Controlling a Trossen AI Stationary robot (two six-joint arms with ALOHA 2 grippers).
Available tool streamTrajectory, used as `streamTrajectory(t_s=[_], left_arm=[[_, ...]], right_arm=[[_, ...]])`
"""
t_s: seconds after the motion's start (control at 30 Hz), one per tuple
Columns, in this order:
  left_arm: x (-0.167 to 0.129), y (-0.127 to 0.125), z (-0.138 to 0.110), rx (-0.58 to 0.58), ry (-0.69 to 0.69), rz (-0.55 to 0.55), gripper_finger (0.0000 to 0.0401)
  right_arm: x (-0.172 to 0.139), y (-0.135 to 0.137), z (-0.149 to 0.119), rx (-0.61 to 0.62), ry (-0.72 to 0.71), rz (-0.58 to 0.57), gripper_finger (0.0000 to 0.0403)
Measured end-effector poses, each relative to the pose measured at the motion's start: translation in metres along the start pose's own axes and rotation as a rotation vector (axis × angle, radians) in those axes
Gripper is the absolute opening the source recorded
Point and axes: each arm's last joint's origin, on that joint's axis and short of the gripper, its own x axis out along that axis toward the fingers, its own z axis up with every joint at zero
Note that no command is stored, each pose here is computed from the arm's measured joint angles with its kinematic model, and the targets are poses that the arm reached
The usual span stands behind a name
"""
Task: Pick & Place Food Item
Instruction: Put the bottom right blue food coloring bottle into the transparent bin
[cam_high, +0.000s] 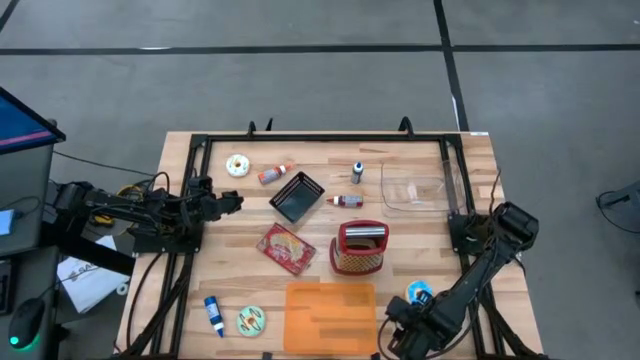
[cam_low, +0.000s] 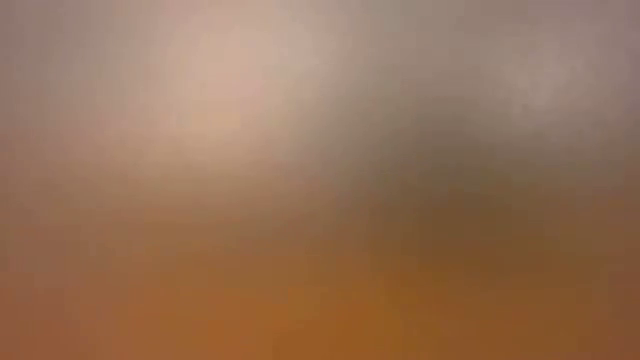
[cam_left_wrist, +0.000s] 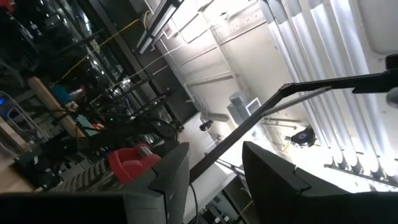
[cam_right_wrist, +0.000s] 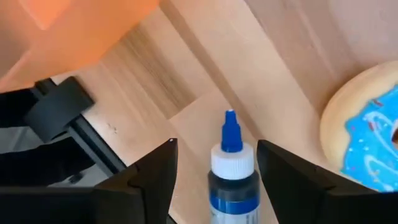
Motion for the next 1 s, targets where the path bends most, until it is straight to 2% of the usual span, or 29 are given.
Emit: streamTrajectory(t_s=[0.37,0.67,0.8,0.9,1.0], left_arm=[[0.000,0.000,0.000,-0.001,0.000,-0.003,0.0145],[0.000,-0.001,0.001,-0.002,-0.013,-0.009,0.0145],[0.000,-0.002,0.001,-0.003,-0.019,-0.015,0.0145],[0.000,-0.002,0.002,-0.004,-0.023,-0.020,0.0145],[0.000,-0.002,0.002,-0.004,-0.023,-0.020,0.0145]], right_arm=[[-0.001,-0.007,-0.009,-0.018,0.002,-0.068,0.0222],[0.036,0.000,-0.014,-0.044,0.036,-0.112,0.0227],[0.039,0.000,-0.021,-0.067,0.038,-0.131,0.0227],[0.039,-0.001,-0.023,-0.055,0.039,-0.140,0.0218],[0.039,-0.003,-0.023,-0.051,0.044,-0.162,0.0187]])
